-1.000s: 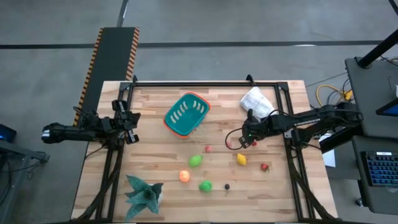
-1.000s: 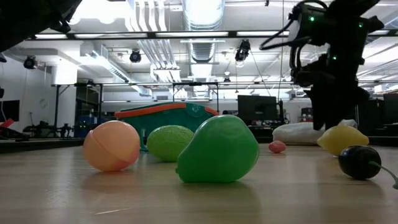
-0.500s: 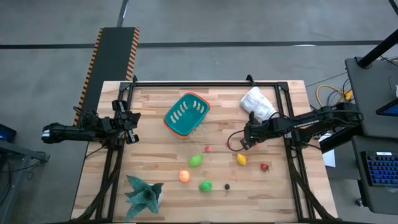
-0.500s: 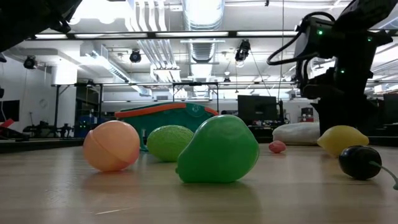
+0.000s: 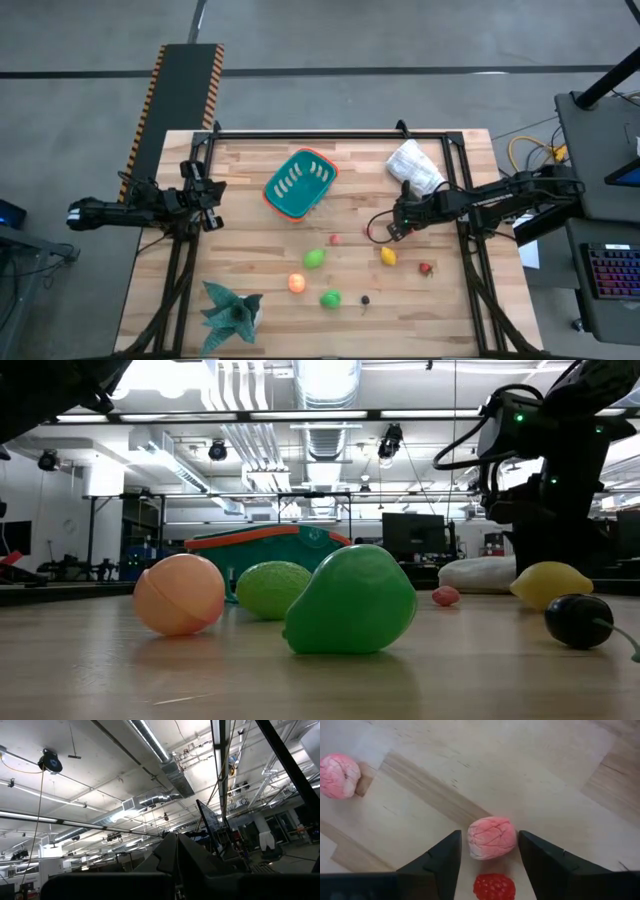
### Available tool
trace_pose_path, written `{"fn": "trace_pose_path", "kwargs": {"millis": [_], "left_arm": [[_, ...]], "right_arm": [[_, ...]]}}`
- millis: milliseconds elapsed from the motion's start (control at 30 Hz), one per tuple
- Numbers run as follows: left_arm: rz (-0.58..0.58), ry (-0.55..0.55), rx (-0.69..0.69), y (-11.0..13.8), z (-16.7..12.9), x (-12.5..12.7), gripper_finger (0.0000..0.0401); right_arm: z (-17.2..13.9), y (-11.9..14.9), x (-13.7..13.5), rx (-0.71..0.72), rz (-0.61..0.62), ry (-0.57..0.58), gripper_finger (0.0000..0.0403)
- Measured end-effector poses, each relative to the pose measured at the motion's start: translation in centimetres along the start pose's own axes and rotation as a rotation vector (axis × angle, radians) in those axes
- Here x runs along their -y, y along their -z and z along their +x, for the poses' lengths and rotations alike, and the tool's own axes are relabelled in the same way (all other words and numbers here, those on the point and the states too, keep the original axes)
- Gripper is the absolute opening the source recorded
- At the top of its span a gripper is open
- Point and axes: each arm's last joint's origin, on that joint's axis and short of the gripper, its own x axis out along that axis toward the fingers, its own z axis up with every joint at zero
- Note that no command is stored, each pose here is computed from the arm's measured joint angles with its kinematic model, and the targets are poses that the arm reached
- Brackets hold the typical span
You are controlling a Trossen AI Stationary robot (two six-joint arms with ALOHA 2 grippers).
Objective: Pick and placing Produce into tupperware
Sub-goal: Put the middle right pink peach into the blue bin
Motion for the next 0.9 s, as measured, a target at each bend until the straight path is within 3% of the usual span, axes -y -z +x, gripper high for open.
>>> {"fn": "trace_pose_path", "kwargs": {"millis": [367, 533, 667, 900], "left_arm": [[0.0, 0.0, 0.0, 0.0, 0.0, 0.0, 0.0], [0.0, 0.001, 0.0, 0.0, 0.0, 0.0, 0.0], [0.0, 0.001, 0.001, 0.0, 0.0, 0.0, 0.0], [0.0, 0.002, 0.001, 0.0, 0.0, 0.0, 0.0]], "right_arm": [[0.0, 0.0, 0.0, 0.003, -0.017, -0.006, 0.0069], [-0.5, -0.6, -0.7, 0.017, -0.052, -0.031, 0.0044], [-1.7, -2.1, -2.4, 0.134, -0.098, -0.109, 0.0042], [-4.6, -5.8, -6.0, 0.477, -0.208, -0.373, 0.0041]]}}
